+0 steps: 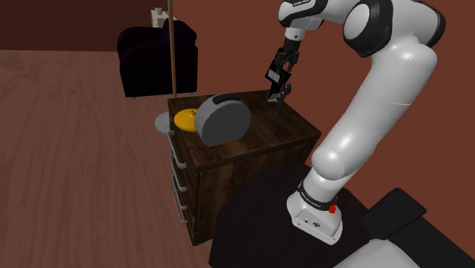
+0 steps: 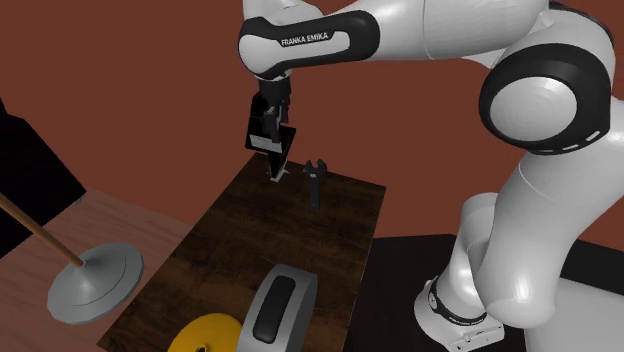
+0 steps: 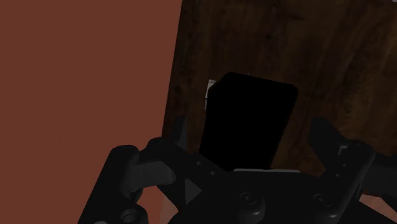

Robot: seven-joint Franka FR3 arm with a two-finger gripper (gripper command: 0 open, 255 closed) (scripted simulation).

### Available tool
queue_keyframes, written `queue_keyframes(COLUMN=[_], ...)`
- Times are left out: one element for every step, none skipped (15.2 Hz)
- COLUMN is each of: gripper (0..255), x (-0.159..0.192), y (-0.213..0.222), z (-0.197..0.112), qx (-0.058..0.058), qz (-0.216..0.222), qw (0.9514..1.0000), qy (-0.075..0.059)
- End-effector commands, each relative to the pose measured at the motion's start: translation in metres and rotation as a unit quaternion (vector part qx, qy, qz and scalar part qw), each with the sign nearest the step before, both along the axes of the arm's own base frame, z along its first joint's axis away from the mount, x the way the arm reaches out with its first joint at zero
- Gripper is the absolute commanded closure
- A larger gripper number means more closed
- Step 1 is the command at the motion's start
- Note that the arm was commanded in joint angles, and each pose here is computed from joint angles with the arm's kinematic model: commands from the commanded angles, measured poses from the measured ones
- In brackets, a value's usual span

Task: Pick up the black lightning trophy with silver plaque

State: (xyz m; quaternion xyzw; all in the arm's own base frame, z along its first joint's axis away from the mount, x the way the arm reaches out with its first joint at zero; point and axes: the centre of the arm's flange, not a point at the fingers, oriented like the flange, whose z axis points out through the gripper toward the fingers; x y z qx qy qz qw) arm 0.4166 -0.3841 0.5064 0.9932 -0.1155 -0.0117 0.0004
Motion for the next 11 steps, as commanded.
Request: queue_keyframes(gripper=[0, 0, 0, 0, 0, 255, 255, 255, 255, 255, 255], x=[0.001, 0.001, 0.001, 0.001, 0.001, 0.001, 0.001, 0.001, 0.001, 0.001, 0.001], y=[0.0, 0.0, 0.0, 0.0, 0.0, 0.001, 0.0, 0.0, 0.0, 0.0, 0.0], z=[-0.011, -0.016, -0.022, -0.025, -0.025, -0.025, -0.025, -0.025, -0.026, -0.025, -0.025], qx=[0.0, 0.0, 0.0, 0.0, 0.0, 0.0, 0.0, 0.0, 0.0, 0.0, 0.0], qz=[0.0, 0.0, 0.0, 0.0, 0.0, 0.0, 0.0, 0.0, 0.0, 0.0, 0.0], qw=[1.0, 1.0, 1.0, 1.0, 1.0, 1.0, 1.0, 1.0, 1.0, 1.0, 1.0], qy=[0.0, 0.0, 0.0, 0.0, 0.0, 0.0, 0.0, 0.0, 0.0, 0.0, 0.0])
